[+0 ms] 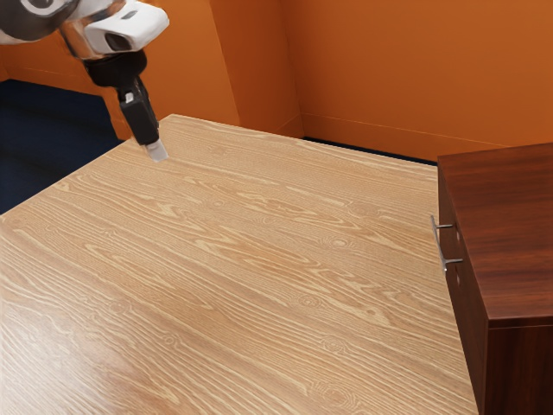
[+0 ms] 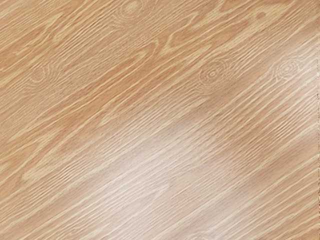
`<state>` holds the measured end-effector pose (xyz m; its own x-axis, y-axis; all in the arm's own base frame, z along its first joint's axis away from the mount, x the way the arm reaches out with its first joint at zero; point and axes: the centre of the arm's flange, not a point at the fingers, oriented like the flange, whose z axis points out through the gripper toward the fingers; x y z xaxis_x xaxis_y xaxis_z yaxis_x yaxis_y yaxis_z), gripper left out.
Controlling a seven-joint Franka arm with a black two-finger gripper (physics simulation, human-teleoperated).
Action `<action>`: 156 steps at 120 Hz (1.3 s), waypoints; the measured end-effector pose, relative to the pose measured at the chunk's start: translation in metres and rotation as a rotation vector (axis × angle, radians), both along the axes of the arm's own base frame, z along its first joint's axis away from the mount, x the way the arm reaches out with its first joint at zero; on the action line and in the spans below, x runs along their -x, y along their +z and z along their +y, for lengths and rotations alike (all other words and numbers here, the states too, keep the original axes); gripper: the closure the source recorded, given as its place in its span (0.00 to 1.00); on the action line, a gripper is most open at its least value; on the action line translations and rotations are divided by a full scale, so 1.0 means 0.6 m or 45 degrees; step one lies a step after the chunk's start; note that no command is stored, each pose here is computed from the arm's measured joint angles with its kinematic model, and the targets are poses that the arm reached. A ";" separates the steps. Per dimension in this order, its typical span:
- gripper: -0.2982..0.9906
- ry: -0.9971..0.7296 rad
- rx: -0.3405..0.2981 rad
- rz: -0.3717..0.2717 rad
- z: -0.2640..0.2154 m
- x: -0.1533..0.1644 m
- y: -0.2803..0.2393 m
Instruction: Pull the drawer handle with one arm to open the drawer
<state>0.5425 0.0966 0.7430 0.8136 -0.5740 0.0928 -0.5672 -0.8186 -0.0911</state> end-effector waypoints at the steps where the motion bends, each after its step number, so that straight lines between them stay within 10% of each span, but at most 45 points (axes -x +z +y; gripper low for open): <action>1: 0.23 -0.009 0.000 0.005 -0.004 -0.002 -0.003; 53: 0.23 -0.324 0.053 0.167 -0.070 -0.071 -0.114; 88: 0.24 -1.080 0.094 0.210 -0.181 -0.083 -0.168; 120: 0.26 -1.774 0.142 0.024 -0.279 -0.100 -0.199; 156: 0.38 -2.287 -0.019 -0.324 -0.370 -0.147 -0.211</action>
